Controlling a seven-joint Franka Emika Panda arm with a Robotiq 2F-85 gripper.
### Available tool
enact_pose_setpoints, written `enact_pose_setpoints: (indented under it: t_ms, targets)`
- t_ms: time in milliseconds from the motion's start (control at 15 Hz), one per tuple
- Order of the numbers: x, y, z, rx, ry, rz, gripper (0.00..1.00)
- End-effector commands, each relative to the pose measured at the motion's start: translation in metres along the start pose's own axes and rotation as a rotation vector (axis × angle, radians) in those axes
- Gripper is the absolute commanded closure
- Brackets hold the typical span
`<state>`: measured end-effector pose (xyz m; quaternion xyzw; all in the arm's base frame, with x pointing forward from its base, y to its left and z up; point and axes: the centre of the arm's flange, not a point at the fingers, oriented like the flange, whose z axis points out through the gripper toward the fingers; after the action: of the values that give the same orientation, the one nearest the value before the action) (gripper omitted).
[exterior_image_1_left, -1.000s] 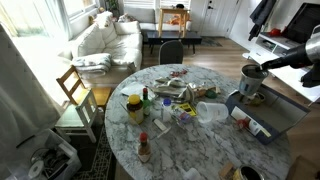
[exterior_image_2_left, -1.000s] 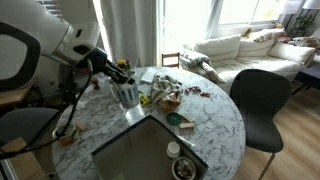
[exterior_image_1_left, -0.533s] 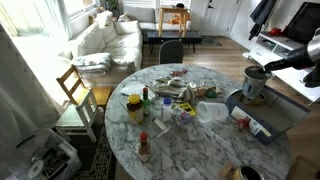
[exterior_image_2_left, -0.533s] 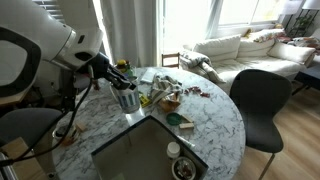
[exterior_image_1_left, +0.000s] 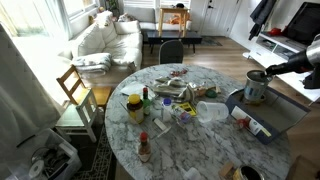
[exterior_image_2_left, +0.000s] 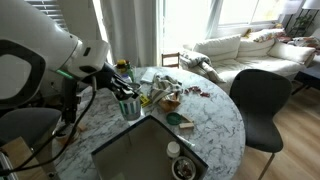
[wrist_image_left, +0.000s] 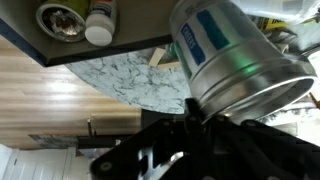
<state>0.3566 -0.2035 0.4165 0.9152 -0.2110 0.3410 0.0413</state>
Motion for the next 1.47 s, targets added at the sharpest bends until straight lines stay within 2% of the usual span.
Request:
enact_pose_setpoints:
  t_ms: [0,333,733,1400]
  targets:
    - [-0.008,0.037,0.041,0.022,-0.054,0.094,0.98]
    - [-0.023,0.064,0.071,0.056,-0.008,0.190,0.98]
    - [-0.034,0.074,0.104,0.068,0.031,0.245,0.98]
    - [-0.042,0.080,0.147,0.020,-0.008,0.339,0.98]
